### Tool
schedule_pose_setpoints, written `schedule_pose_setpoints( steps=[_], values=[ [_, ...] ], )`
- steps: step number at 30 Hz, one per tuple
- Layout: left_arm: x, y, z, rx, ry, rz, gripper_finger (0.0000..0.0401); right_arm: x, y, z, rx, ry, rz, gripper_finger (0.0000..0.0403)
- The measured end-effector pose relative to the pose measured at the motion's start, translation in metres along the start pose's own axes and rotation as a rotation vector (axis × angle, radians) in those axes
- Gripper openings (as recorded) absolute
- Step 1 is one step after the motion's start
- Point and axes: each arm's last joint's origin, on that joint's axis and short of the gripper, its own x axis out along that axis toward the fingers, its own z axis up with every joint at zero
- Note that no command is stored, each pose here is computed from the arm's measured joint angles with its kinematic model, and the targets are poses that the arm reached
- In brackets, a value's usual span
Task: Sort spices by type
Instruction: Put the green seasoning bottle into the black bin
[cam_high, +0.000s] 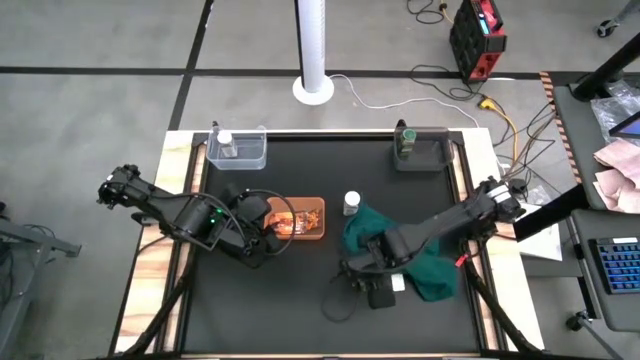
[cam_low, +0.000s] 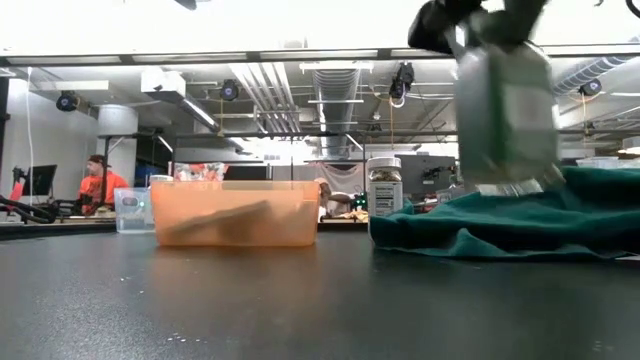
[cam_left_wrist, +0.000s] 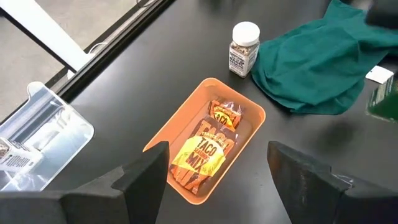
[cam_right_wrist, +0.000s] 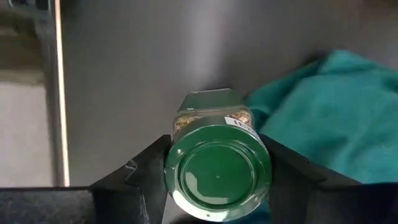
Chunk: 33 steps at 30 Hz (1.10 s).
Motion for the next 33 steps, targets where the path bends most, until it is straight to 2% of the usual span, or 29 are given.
schedule_pose_setpoints(
  steps=[3, 7, 13, 18, 23, 27, 33],
  values=[
    [0.0, 0.0, 0.0, 0.003, -0.003, 0.002, 0.0255, -0.026, -0.016, 0.01, 0.105, -0.058, -0.004, 0.0197],
    [0.0, 0.0, 0.0, 0.003, -0.004, 0.003, 0.0255, -0.066, -0.053, 0.014, 0.232, -0.14, -0.067, 0.0197],
    [0.0, 0.001, 0.0, 0.006, -0.005, 0.002, 0.0255, -0.122, -0.144, 0.001, 0.534, -0.207, -0.173, 0.0197],
    [0.001, 0.002, 0.002, 0.0, -0.006, 0.007, 0.0255, -0.165, -0.232, -0.04, 0.89, -0.268, -0.234, 0.0197],
    [0.004, 0.005, 0.006, -0.018, -0.005, 0.025, 0.0255, -0.188, -0.308, -0.103, 1.24, -0.269, -0.225, 0.0197],
    [0.009, 0.01, 0.011, -0.022, -0.003, 0.046, 0.0255, -0.2, -0.341, -0.146, 1.41, -0.272, -0.246, 0.0197],
    [0.019, 0.019, 0.02, -0.033, 0.003, 0.089, 0.0255, -0.207, -0.359, -0.182, 1.54, -0.261, -0.253, 0.0197]
  ],
)
